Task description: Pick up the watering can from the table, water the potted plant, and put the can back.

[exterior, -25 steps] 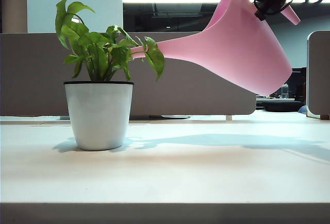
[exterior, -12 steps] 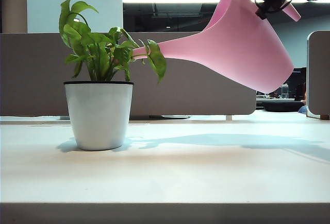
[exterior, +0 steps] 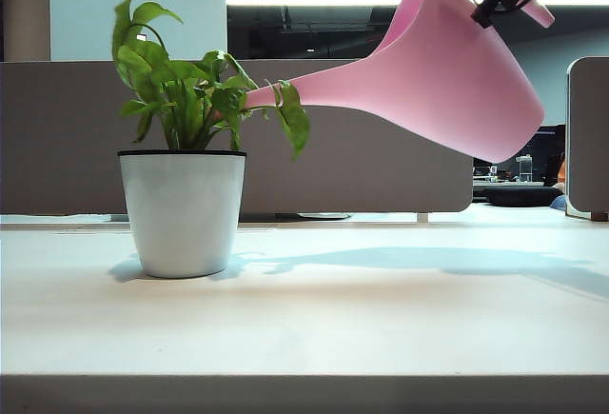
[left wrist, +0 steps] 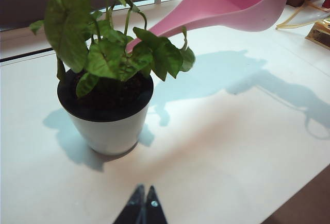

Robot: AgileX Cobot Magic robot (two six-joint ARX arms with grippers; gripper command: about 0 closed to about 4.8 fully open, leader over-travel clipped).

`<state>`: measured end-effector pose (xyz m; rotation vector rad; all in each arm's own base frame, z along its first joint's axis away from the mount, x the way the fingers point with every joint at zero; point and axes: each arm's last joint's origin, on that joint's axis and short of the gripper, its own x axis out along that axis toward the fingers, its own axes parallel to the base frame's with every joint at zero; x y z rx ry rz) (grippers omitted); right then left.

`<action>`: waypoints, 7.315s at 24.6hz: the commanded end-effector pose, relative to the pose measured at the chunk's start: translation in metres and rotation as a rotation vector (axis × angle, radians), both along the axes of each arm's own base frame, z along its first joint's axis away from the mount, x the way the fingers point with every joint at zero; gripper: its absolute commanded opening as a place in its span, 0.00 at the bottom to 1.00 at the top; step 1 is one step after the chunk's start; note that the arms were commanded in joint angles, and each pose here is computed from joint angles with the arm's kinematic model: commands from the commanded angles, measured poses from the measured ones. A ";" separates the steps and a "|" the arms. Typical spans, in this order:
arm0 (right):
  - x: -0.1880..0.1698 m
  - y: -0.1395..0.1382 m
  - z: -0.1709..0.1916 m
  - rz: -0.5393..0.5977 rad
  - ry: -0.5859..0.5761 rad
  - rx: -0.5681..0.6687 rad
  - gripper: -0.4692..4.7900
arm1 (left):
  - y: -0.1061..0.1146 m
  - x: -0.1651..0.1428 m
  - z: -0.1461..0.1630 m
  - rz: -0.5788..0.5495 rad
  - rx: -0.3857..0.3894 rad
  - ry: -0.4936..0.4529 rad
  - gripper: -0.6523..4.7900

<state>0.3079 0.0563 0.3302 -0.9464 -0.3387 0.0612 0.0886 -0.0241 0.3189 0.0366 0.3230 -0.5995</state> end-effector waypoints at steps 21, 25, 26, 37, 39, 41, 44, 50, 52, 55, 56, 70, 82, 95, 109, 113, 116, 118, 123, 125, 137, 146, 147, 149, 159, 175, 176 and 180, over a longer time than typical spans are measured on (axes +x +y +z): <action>-0.015 -0.002 0.042 -0.023 -0.200 0.151 0.28 | 0.000 -0.001 0.003 -0.011 -0.003 -0.015 0.11; -0.017 0.006 0.041 -0.003 -0.180 0.134 0.28 | 0.000 -0.001 0.003 -0.010 -0.003 -0.016 0.11; -0.017 0.008 0.041 0.002 -0.172 0.129 0.26 | 0.000 -0.001 0.003 -0.010 -0.003 -0.016 0.11; -0.016 0.012 0.036 -0.032 -0.101 0.296 0.25 | 0.000 -0.001 0.002 -0.008 -0.006 -0.005 0.11; -0.015 0.009 0.035 -0.053 -0.085 0.367 0.25 | 0.000 -0.001 0.002 -0.008 -0.006 -0.002 0.11; -0.014 0.004 0.034 -0.069 -0.074 0.427 0.25 | 0.000 -0.001 0.002 -0.008 -0.006 0.001 0.11; -0.012 -0.004 0.033 -0.069 -0.064 0.511 0.25 | 0.000 -0.001 0.002 -0.007 -0.005 0.002 0.11; -0.007 -0.031 0.030 -0.047 -0.038 0.825 0.25 | 0.000 -0.001 0.002 -0.007 -0.005 0.002 0.11; -0.005 -0.037 0.027 -0.026 -0.007 0.908 0.25 | 0.000 -0.001 0.002 -0.007 -0.005 0.002 0.11; -0.002 -0.044 0.022 0.012 0.037 0.992 0.25 | 0.000 -0.001 0.002 -0.007 -0.004 0.002 0.11; -0.001 -0.045 0.019 0.025 0.049 1.014 0.25 | 0.000 -0.001 0.002 -0.006 -0.004 0.002 0.11; 0.012 -0.053 -0.043 0.043 0.167 1.117 0.24 | 0.000 -0.001 0.002 -0.005 0.002 -0.001 0.11; 0.039 -0.069 -0.094 0.040 0.253 1.121 0.18 | 0.000 -0.001 0.001 -0.004 0.003 -0.001 0.11; 0.050 -0.067 -0.124 0.047 0.356 0.972 0.31 | 0.001 -0.001 0.001 0.003 0.045 -0.027 0.11; 0.045 -0.067 -0.126 -0.021 0.472 0.930 0.58 | 0.001 -0.001 0.001 0.007 0.046 -0.027 0.11; 0.037 -0.067 -0.111 -0.037 0.478 0.862 0.62 | 0.001 -0.001 0.001 0.006 0.046 -0.027 0.11; 0.025 -0.067 -0.102 -0.074 0.550 0.854 0.63 | 0.001 -0.001 0.001 0.006 0.045 -0.027 0.11; 0.020 -0.066 -0.098 -0.088 0.582 0.855 0.63 | 0.001 -0.001 0.001 0.006 0.045 -0.027 0.11; 0.006 -0.066 -0.088 -0.115 0.640 0.863 0.63 | 0.001 -0.001 0.001 0.007 0.042 -0.023 0.11; -0.004 -0.065 -0.080 -0.126 0.666 0.884 0.63 | 0.001 -0.001 0.001 0.007 0.043 -0.023 0.11; -0.120 -0.050 0.005 -0.013 0.597 0.961 0.15 | 0.005 -0.019 0.005 0.077 0.029 -0.187 0.11; -0.184 -0.045 0.014 0.042 0.542 0.981 0.09 | 0.006 -0.010 -0.054 0.204 -0.083 -0.186 0.11; -0.191 -0.046 0.007 0.040 0.523 0.984 0.09 | 0.006 -0.006 -0.064 0.228 -0.103 -0.152 0.11; -0.204 -0.047 -0.007 0.033 0.495 1.006 0.09 | 0.005 0.000 -0.075 0.232 -0.140 -0.152 0.11; -0.220 -0.047 -0.058 0.047 0.506 0.952 0.09 | 0.007 0.013 -0.121 0.336 -0.155 -0.169 0.11; -0.203 -0.049 -0.174 -0.047 0.468 0.931 0.09 | 0.009 0.000 -0.142 0.380 -0.153 -0.162 0.11; -0.203 -0.049 -0.174 -0.049 0.470 0.922 0.09 | 0.009 0.001 -0.144 0.381 -0.155 -0.144 0.11; -0.203 -0.049 -0.174 -0.053 0.463 0.867 0.09 | 0.010 0.002 -0.147 0.381 -0.040 -0.198 0.11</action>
